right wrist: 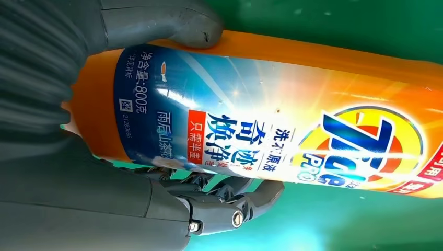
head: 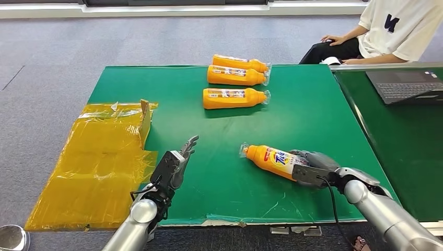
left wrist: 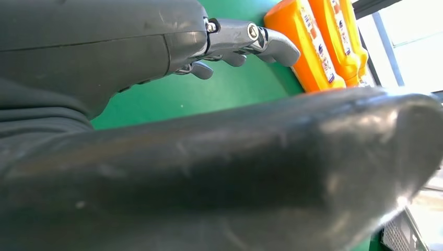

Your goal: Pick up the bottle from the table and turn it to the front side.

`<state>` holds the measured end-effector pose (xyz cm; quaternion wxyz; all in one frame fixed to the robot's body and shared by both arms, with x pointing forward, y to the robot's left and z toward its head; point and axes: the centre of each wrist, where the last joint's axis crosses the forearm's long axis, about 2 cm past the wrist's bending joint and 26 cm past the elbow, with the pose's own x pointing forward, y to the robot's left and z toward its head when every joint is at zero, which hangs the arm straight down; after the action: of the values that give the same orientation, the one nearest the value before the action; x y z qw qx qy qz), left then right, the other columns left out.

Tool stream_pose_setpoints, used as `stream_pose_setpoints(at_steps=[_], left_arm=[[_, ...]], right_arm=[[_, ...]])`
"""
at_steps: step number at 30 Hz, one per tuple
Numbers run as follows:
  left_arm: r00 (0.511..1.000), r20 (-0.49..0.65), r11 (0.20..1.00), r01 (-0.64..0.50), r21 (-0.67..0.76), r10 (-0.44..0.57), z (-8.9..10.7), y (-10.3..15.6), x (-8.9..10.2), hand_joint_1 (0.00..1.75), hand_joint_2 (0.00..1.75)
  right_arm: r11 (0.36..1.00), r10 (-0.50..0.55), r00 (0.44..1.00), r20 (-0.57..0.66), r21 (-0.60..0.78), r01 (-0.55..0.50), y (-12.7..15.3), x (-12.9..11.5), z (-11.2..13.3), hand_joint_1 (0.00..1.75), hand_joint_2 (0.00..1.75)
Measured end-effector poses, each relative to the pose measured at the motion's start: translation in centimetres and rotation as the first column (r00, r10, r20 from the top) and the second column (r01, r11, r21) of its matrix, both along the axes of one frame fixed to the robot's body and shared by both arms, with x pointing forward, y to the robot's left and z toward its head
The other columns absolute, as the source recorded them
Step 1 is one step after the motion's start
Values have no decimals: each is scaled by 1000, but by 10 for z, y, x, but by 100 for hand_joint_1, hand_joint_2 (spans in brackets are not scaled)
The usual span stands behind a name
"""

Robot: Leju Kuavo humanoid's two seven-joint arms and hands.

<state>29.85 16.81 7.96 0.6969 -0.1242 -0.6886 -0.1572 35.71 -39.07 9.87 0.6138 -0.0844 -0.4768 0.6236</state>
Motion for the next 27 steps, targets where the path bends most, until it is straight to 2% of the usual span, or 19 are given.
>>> stream_pose_setpoints(at_steps=[4,9,13,18,22,27], left_arm=[[1000,2,1000,-14,1,14,-2,0,-4,0,0],[999,17,999,-30,14,29,-2,0,-12,0,0],[994,82,994,-77,72,71,1,-4,-16,0,0],[984,146,988,-116,98,101,11,-15,-20,0,0],[980,163,988,-126,86,111,16,-18,-21,0,0],[975,183,988,-143,64,129,20,-21,-22,0,0]], right_arm=[[1000,12,996,85,16,-13,22,-4,-10,175,175],[999,-9,970,243,50,-4,64,-21,-27,175,175],[996,-57,927,371,83,28,104,-46,-36,175,175],[970,-146,886,441,239,41,154,-78,-33,175,175],[949,-193,866,461,312,45,169,-86,-26,175,175],[918,-270,813,516,392,56,178,-95,-21,175,175]])
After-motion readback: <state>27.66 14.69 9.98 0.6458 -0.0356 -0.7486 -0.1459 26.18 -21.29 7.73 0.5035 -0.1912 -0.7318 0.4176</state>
